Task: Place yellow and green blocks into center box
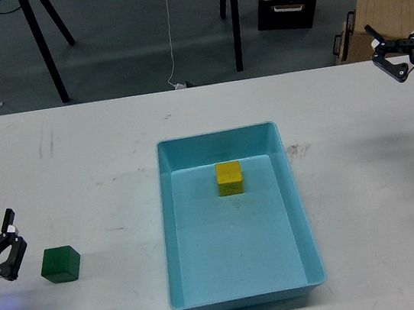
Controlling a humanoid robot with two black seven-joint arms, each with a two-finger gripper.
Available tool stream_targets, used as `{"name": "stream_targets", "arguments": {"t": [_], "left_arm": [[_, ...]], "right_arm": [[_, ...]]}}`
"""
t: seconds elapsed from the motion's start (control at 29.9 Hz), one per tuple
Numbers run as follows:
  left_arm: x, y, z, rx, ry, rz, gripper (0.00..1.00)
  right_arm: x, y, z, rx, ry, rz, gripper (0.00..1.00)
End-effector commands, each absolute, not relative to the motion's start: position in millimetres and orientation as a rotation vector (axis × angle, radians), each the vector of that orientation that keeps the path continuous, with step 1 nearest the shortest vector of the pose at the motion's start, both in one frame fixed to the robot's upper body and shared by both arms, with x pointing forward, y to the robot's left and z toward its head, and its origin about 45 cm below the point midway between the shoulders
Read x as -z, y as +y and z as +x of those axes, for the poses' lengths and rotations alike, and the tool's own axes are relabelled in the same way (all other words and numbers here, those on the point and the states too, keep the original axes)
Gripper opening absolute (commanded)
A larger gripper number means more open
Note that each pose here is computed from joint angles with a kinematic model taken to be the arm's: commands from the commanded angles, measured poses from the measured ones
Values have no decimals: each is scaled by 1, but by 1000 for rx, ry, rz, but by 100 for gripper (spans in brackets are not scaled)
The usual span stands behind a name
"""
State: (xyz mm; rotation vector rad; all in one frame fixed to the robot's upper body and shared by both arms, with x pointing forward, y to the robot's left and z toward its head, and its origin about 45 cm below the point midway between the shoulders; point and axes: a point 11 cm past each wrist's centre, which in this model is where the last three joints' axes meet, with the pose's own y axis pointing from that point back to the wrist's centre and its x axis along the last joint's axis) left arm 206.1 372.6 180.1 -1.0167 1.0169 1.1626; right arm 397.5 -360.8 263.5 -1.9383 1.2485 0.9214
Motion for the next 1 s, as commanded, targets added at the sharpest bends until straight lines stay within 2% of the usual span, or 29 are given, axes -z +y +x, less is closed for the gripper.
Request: {"name": "stream_targets", "arguments": {"t": [0.0,0.2,0.37,0.6,0.8,0.97], "left_arm": [[-181,374,206,-1166,1013,-1018,100],[-185,379,208,-1172,993,-1029,100],[-188,380,211,-1168,981,-1037,100],[-192,388,213,-1179,953,-1056,100],[-221,473,201,-1363,723,-1162,100],[-265,525,220,-1393,551,-1188,100]], "right_arm": [[-237,-367,379,-977,1261,-1830,100],[-179,-377,292,-1082,1249,-1494,100],[-148,-350,231,-1173,1214,-1315,100],[-143,-340,218,-1182,1233,-1335,100],[-145,-345,218,-1174,1245,-1354,100],[-147,-351,217,-1167,1264,-1372,100]]}}
